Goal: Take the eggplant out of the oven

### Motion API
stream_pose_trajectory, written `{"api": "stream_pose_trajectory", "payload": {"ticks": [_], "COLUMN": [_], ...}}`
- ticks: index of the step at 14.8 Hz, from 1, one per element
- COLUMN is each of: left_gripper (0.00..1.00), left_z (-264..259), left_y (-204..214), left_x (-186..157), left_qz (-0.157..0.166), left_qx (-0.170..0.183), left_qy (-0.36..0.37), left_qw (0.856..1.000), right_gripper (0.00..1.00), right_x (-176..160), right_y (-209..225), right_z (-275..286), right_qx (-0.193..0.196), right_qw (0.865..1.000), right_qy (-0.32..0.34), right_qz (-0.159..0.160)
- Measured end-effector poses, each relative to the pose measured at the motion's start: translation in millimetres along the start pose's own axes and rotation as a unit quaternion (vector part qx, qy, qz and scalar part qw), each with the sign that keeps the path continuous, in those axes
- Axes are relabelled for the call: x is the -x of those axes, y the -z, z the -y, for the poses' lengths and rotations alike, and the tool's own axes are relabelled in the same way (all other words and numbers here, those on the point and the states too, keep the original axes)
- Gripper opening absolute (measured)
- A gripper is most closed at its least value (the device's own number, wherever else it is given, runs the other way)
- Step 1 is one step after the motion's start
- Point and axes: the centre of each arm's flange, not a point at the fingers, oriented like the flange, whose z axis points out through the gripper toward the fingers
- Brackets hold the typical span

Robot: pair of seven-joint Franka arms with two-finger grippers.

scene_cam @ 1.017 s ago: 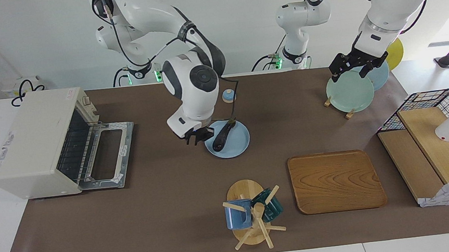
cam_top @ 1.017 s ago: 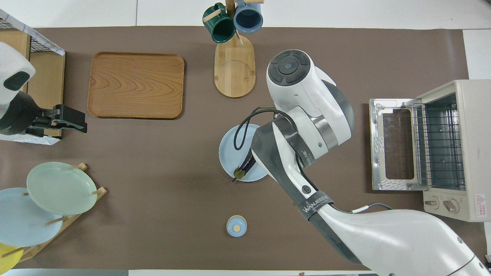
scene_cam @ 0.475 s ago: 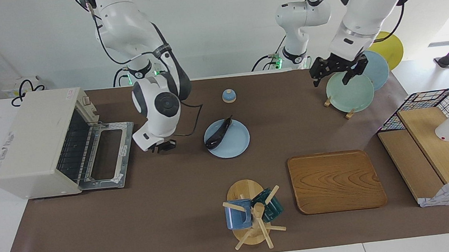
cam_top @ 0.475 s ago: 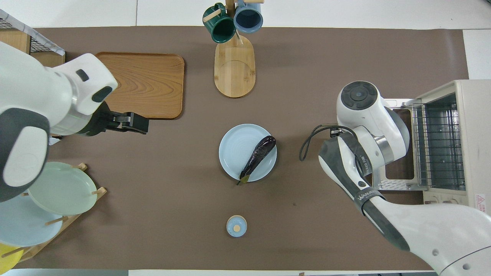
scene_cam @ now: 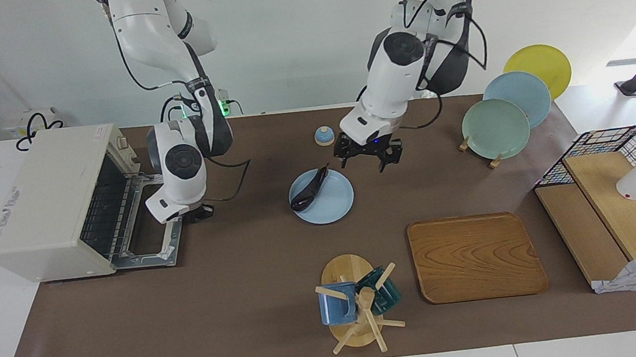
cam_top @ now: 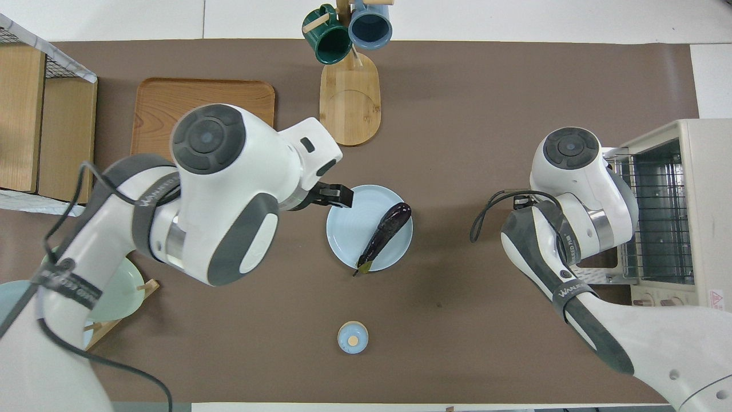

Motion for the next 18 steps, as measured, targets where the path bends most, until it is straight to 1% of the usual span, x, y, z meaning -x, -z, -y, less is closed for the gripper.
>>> {"api": "stream_pose_trajectory", "payload": {"ticks": [2,3,4,5,6,7,10,13,15,16,17,18], "left_gripper": [1.0,1.0,1.0,1.0,1.0,1.0,1.0,1.0,1.0,1.0,1.0,1.0], "left_z": [-29,-42,-54,-65,-73,-75,-73,-70,-70,-69,-69,-69], "left_y": [-39,-57,-76,-91,-102,-109,-112,-117,-125,-127,-129,-130], "left_x": [1,4,8,12,14,16,15,16,15,15,15,15], "left_qz": [0.0,0.005,0.011,0.013,0.016,0.018,0.019,0.023,0.025,0.025,0.025,0.025], "left_qx": [0.004,0.004,0.003,0.004,0.004,0.003,0.002,0.0,0.0,0.0,0.0,-0.001], "left_qy": [-0.021,-0.032,-0.043,-0.051,-0.059,-0.065,-0.078,-0.092,-0.096,-0.096,-0.096,-0.096], "left_qw": [1.0,0.999,0.999,0.999,0.998,0.998,0.997,0.995,0.995,0.995,0.995,0.995], "right_gripper": [0.17,0.17,0.12,0.05,0.01,0.01,0.01,0.01,0.01,0.01,0.01,0.01], "right_x": [2,3,4,3,3,2,3,7,8,8,8,7], "right_y": [1,1,2,5,11,18,52,99,123,126,126,126], "right_z": [1,3,3,2,1,-1,-20,-70,-127,-155,-179,-189], "right_qx": [0.013,0.024,0.035,0.04,0.044,0.047,0.049,0.04,0.039,0.037,0.027,0.001], "right_qw": [1.0,0.999,0.999,0.998,0.998,0.997,0.995,0.994,0.994,0.994,0.995,0.995], "right_qy": [0.013,0.024,0.032,0.038,0.048,0.059,0.082,0.102,0.103,0.102,0.099,0.095], "right_qz": [-0.007,-0.01,-0.01,-0.009,-0.005,-0.001,0.006,0.01,0.008,0.005,0.003,0.0]}}
